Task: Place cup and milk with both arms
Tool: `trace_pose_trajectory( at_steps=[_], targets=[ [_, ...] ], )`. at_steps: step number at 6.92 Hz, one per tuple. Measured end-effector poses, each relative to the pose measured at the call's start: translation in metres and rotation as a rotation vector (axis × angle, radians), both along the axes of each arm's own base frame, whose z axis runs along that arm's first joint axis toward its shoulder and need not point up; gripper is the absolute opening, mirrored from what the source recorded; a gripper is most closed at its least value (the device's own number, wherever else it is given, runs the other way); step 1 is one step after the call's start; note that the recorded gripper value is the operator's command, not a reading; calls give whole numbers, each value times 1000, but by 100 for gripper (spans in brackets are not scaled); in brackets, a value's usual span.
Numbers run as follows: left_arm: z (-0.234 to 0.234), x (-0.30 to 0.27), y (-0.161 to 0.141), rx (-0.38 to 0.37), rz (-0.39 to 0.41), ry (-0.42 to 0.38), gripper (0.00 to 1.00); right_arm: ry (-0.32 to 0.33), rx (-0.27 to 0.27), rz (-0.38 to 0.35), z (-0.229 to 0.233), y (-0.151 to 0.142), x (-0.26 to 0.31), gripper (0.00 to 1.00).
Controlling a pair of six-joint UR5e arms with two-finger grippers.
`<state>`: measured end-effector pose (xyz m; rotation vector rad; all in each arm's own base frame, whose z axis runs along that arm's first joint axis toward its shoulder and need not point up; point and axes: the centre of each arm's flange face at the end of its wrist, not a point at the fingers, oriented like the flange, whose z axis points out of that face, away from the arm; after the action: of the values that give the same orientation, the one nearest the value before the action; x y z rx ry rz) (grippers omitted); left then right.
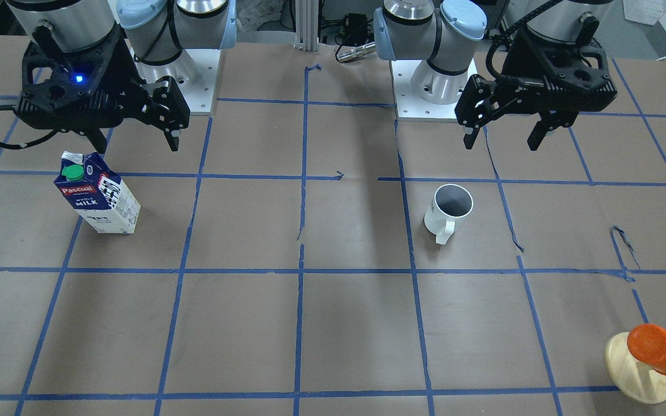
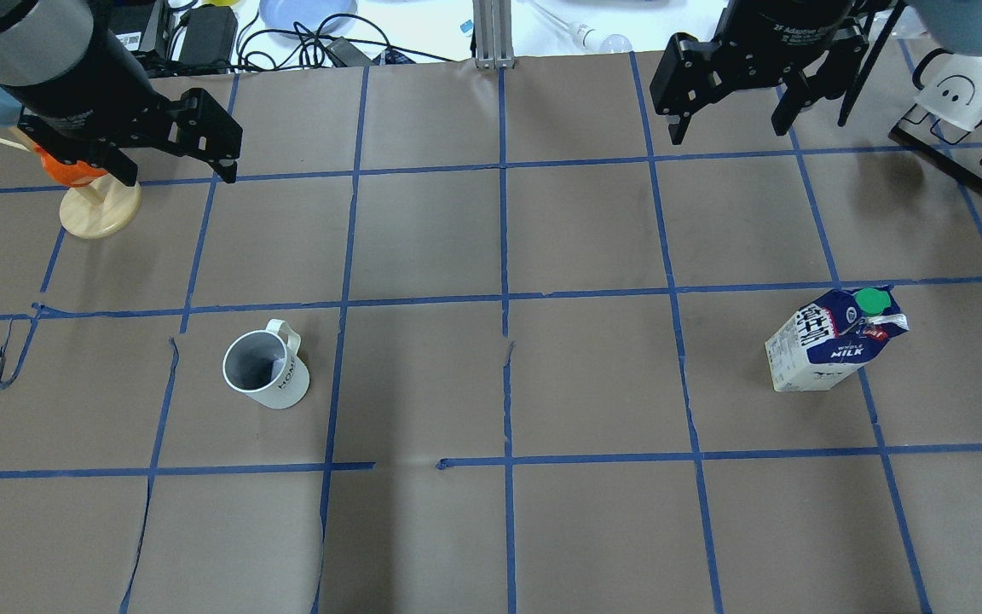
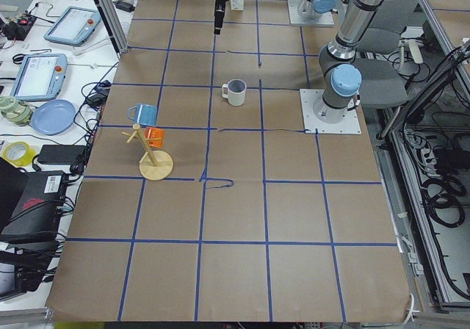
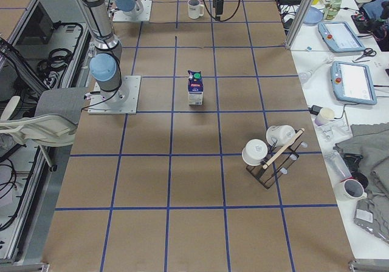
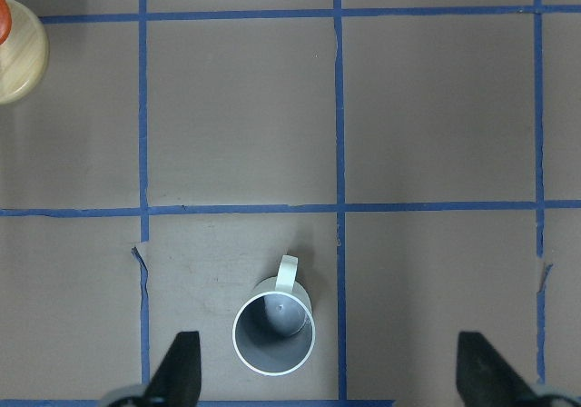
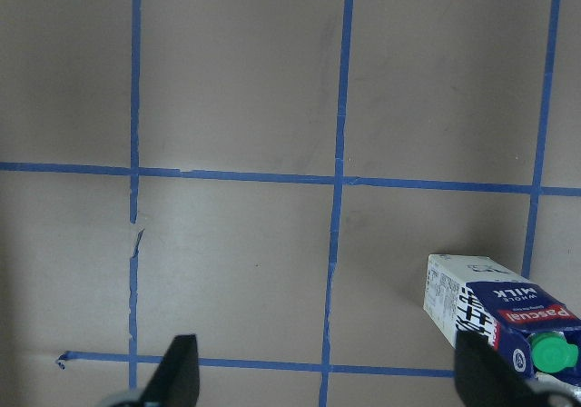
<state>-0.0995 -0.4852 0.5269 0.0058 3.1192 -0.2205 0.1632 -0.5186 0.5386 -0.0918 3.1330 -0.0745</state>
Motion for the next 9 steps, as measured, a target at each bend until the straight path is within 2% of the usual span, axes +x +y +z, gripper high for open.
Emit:
trace_pose_trajectory(
  at_steps=[9],
  targets=[
    [-2, 0, 2, 14, 0, 3, 100, 2, 11, -2, -4, 2, 4, 100]
  ],
)
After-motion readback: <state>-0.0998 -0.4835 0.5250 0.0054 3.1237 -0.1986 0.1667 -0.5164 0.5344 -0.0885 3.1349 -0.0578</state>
